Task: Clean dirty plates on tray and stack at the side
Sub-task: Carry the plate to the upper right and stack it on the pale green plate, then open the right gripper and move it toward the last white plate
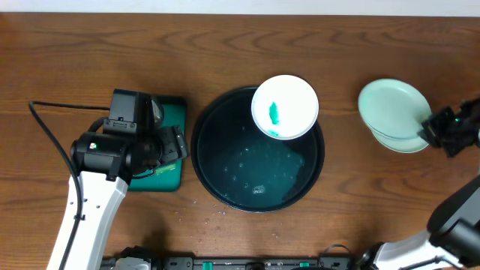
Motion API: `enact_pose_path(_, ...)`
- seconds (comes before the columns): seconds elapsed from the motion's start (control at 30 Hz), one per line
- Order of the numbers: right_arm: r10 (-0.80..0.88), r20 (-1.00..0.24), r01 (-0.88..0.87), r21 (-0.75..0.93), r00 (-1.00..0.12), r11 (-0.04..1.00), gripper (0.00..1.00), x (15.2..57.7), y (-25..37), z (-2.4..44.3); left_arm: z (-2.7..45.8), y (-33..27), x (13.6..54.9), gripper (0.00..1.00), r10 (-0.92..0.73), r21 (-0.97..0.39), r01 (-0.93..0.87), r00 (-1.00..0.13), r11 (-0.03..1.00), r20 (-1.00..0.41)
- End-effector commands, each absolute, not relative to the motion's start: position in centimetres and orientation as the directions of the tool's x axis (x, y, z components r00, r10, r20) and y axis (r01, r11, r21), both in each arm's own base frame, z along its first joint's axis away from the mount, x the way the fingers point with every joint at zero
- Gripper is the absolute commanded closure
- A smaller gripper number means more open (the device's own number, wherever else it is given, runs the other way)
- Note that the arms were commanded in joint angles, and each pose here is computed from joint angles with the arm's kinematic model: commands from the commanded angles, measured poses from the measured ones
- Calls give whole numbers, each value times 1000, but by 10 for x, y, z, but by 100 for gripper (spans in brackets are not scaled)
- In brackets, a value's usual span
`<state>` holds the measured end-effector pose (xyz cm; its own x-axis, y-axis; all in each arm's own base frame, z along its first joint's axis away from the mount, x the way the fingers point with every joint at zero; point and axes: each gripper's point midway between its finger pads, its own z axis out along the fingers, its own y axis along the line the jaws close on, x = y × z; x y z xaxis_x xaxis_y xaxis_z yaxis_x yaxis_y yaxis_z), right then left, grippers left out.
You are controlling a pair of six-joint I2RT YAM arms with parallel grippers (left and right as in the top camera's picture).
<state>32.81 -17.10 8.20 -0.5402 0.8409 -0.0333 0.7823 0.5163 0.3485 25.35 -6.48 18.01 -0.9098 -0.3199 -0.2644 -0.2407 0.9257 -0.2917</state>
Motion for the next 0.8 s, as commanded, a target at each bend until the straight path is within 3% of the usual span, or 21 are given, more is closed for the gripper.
enact_pose_path(0.0,867,16,814,353,-498,461,99,319,-186,64,174,-64,252,19,-307,-273,-236,-917,932,-254)
enact_pose_path(0.2,883,88,844,351,-460,405,96,312,-196,37,174,-64,252,19,-307,-273,-237,-917,932,-254)
enact_pose_path(0.4,858,80,773,483,-507,412,70,335,-186,45,174,-64,252,19,-307,-273,-237,-917,932,-254)
enact_pose_path(0.5,827,72,692,590,-557,415,65,349,-174,62,174,-64,252,19,-307,-273,-236,-917,932,-254)
enact_pose_path(0.67,699,-81,426,741,-710,519,62,372,-142,108,174,-64,252,19,-307,-273,-237,-917,932,-254)
enact_pose_path(0.77,566,-210,257,730,-797,633,61,380,-111,128,174,-64,252,19,-307,-273,-237,-917,932,-254)
